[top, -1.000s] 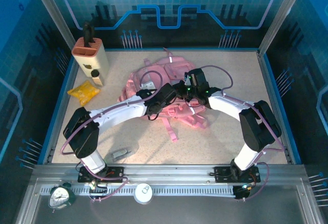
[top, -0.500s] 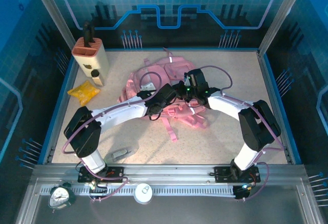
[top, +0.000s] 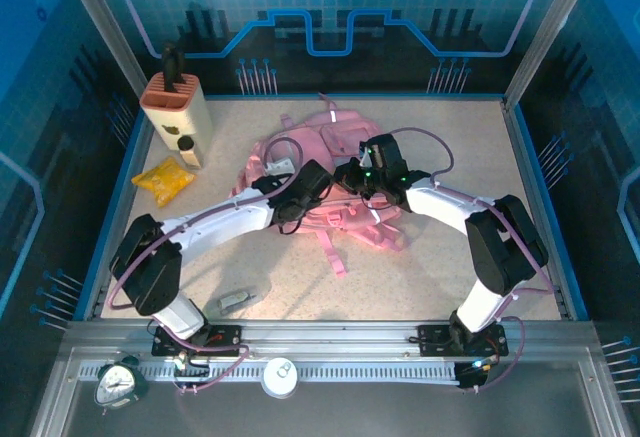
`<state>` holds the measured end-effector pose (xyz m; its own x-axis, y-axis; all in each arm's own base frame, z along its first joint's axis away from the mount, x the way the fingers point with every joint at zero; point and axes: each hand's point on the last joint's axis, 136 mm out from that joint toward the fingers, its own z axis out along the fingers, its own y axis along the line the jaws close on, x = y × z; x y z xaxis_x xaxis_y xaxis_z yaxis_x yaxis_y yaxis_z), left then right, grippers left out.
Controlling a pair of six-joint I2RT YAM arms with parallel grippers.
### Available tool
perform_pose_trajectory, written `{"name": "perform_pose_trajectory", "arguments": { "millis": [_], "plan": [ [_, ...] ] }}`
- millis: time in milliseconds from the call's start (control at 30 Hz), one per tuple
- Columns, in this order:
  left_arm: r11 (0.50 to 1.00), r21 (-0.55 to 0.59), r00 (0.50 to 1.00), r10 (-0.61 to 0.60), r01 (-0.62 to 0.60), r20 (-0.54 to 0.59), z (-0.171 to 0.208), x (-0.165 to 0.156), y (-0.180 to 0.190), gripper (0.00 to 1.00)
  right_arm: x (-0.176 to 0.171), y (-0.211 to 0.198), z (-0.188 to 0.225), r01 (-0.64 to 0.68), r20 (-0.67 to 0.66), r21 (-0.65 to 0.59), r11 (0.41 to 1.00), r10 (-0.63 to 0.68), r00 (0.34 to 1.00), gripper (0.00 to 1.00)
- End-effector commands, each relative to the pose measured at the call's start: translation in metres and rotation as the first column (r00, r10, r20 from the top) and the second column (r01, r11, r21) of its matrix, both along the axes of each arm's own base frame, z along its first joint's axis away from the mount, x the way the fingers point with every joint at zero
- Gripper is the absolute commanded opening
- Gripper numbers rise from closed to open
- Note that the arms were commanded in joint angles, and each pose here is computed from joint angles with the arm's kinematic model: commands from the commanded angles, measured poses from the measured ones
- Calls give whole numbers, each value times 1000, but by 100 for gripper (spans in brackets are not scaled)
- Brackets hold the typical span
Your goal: Pack the student bag
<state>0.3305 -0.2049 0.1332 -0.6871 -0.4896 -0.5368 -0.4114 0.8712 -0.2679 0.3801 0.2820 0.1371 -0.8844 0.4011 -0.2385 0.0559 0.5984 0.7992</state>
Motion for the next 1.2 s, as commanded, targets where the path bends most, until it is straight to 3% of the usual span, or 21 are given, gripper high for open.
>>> {"name": "perform_pose_trajectory", "arguments": {
  "millis": [0,167,400,533,700,933,1167],
  "plan": [
    [999,-24,998,-43,42,-36,1,-12,-2,11,10,10,33,-38,94,46,998,34,995,0],
    [997,-74,1000,-28,27,-2,7,-11,-21,46,10,13,31,-39,85,53,998,34,996,0],
    [1000,0,998,28,-28,-56,-11,-13,-19,51,10,17,27,-45,73,63,997,40,997,0],
    [999,4,998,41,-41,-44,-17,-7,-20,44,9,19,25,-49,70,66,997,44,997,0],
    [995,62,997,78,-76,-20,-17,3,-7,25,7,21,25,-55,72,61,997,50,996,0],
    [997,78,1000,-4,4,5,-6,2,2,0,7,9,14,-28,55,49,998,25,998,0],
    [964,153,976,-218,218,-17,1,-1,28,0,1,2,9,-67,33,39,997,66,997,0]
  ]
}}
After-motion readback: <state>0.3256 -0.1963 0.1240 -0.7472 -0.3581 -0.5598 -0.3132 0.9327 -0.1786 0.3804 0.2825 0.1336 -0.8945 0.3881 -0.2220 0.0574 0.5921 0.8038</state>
